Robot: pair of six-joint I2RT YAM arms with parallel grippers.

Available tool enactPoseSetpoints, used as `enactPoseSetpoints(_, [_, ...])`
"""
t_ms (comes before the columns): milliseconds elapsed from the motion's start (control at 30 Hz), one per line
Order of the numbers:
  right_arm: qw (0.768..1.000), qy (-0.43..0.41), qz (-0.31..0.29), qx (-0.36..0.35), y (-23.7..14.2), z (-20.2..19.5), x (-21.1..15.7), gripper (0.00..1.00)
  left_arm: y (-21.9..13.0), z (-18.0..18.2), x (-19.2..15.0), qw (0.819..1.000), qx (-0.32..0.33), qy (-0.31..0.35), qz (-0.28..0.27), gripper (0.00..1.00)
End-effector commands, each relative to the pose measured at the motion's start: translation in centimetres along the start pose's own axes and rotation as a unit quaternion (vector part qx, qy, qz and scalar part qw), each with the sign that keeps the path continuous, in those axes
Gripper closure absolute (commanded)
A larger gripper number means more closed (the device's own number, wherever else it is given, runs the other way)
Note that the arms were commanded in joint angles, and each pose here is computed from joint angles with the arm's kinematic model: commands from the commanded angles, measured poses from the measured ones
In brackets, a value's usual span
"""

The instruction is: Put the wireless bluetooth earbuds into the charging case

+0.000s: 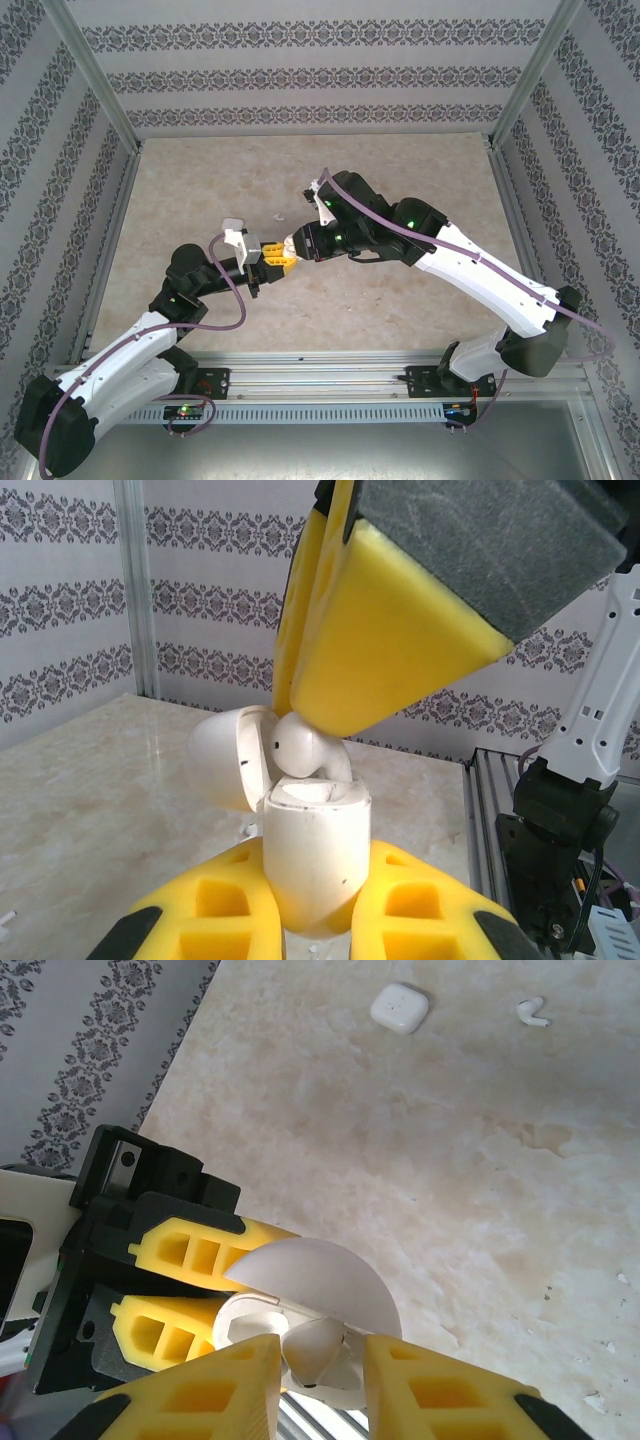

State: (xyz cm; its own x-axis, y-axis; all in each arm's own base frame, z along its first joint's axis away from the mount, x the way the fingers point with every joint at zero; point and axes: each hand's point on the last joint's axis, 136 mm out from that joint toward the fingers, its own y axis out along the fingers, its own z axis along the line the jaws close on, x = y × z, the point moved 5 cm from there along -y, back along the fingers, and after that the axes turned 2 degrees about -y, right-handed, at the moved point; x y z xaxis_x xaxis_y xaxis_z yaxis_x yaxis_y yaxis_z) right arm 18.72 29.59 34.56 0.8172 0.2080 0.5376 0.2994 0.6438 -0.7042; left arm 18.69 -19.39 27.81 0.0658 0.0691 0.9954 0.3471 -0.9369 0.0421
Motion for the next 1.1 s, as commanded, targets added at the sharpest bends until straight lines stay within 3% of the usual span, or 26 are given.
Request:
enactPoseSetpoints(0, [1.0, 0.001, 0.001, 0.013, 0.2, 0.4, 0.3, 0.73, 0.1, -0.7, 0.9, 1.0, -0.02, 0.014, -0.018, 1.0])
enactPoseSetpoints(467, [0.997, 0.071, 0.011, -0.024, 0.3, -0.6, -0.3, 0.81, 0.2, -0.5, 0.8, 1.0, -0.017, 0.014, -0.014, 1.0])
enactPoseSetpoints(900, [0.995, 0.094, -0.001, -0.042, -0.9, -1.2, -0.4, 0.57, 0.1, -0.6, 0.7, 1.0, -0.018, 0.012, -0.015, 1.0])
enactPoseSetpoints(1067, [0.995, 0.086, -0.031, -0.027, -2.3, -0.9, 0.2, 0.54, 0.1, -0.5, 0.7, 1.0, -0.017, 0.011, -0.015, 1.0])
